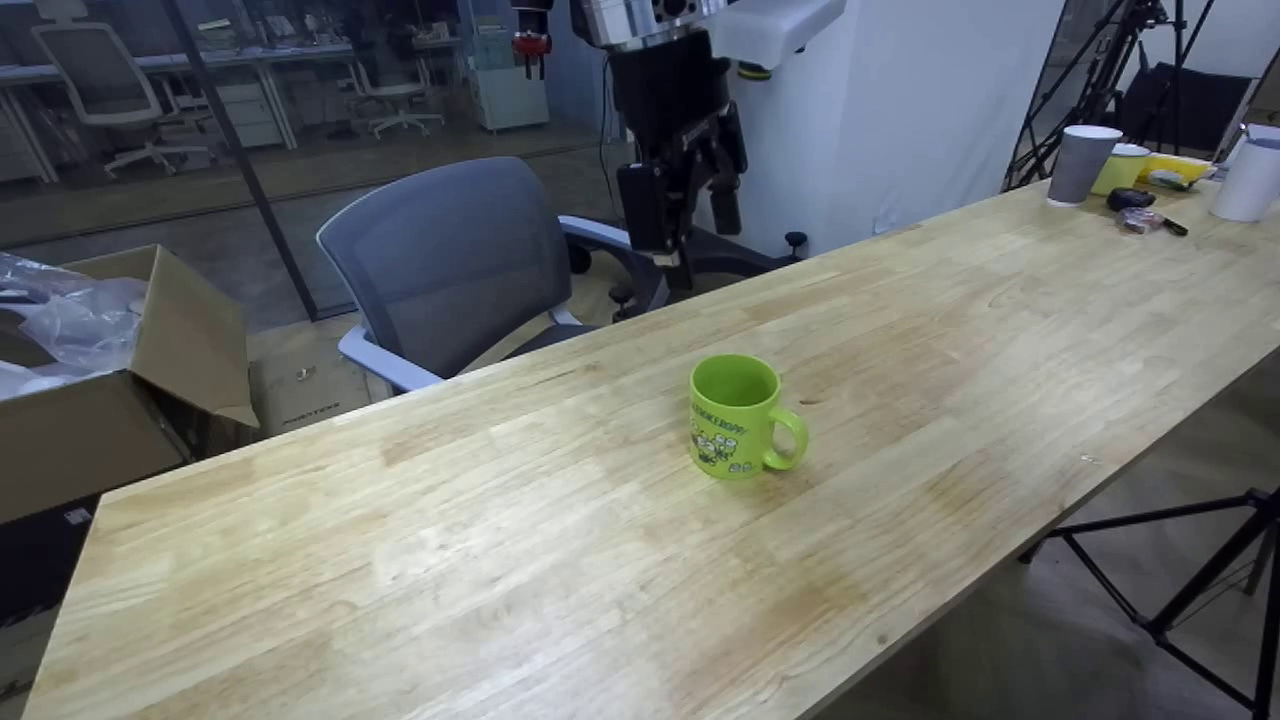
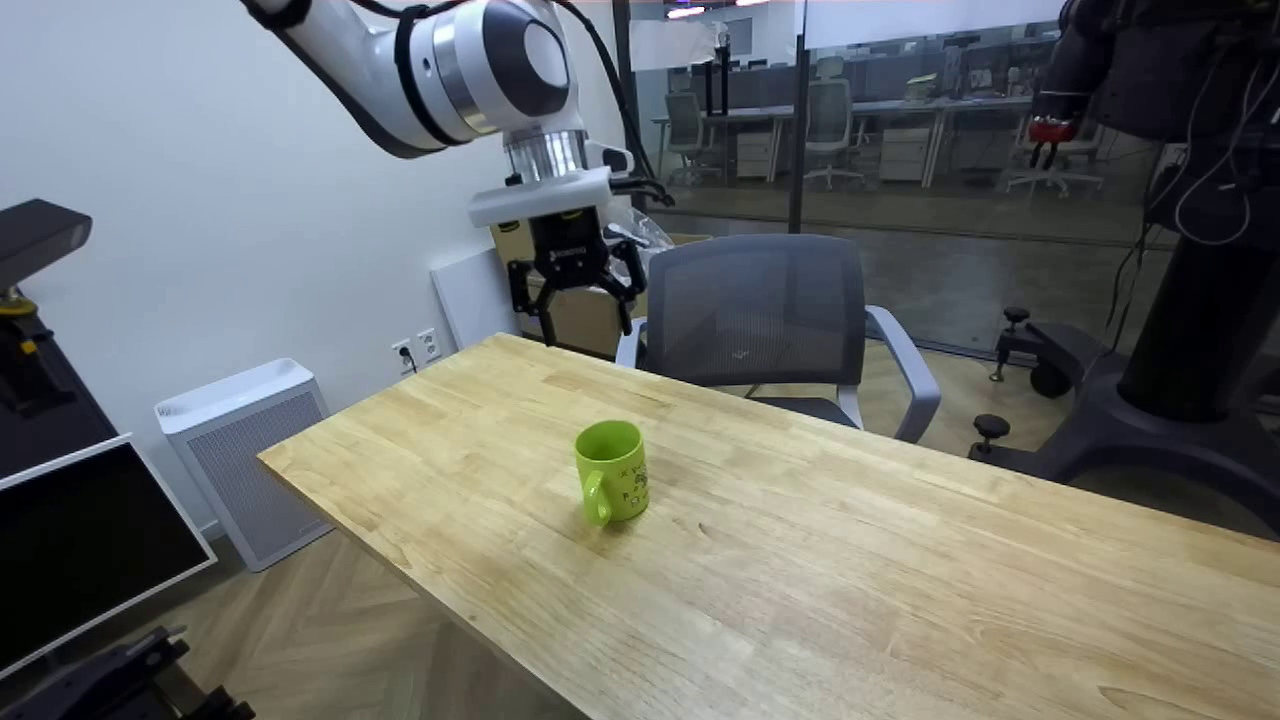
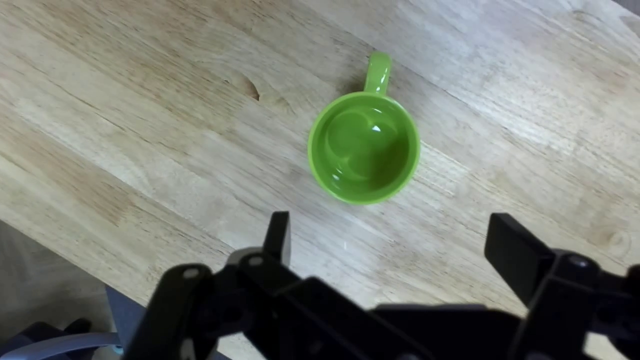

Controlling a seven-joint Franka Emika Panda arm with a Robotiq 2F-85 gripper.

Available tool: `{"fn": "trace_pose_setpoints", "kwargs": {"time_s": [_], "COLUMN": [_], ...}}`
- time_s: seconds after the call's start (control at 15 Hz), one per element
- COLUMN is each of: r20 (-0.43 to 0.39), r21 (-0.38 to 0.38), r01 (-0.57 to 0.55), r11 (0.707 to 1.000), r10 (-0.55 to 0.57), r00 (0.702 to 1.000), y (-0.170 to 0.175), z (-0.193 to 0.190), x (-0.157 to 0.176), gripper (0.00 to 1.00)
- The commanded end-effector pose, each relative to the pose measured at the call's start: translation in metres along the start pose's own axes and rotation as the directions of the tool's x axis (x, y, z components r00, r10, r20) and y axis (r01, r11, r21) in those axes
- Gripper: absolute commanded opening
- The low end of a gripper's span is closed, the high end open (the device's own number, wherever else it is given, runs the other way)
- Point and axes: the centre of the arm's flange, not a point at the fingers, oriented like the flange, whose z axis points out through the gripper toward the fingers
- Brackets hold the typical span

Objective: Move the cup to the left

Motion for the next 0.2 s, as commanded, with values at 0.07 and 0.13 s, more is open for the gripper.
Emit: {"fn": "trace_pose_setpoints", "kwargs": {"time_s": [0.07, 0.13], "r20": [0.000, 0.000], "r21": [0.000, 0.000], "r01": [0.000, 0.000], "r11": [1.000, 1.000], "r10": [0.000, 0.000], "r00": [1.000, 1.000], "y": [0.0000, 0.0000], "z": [0.0000, 0.0000], "x": [0.0000, 0.0000], "gripper": [1.00, 1.00]}}
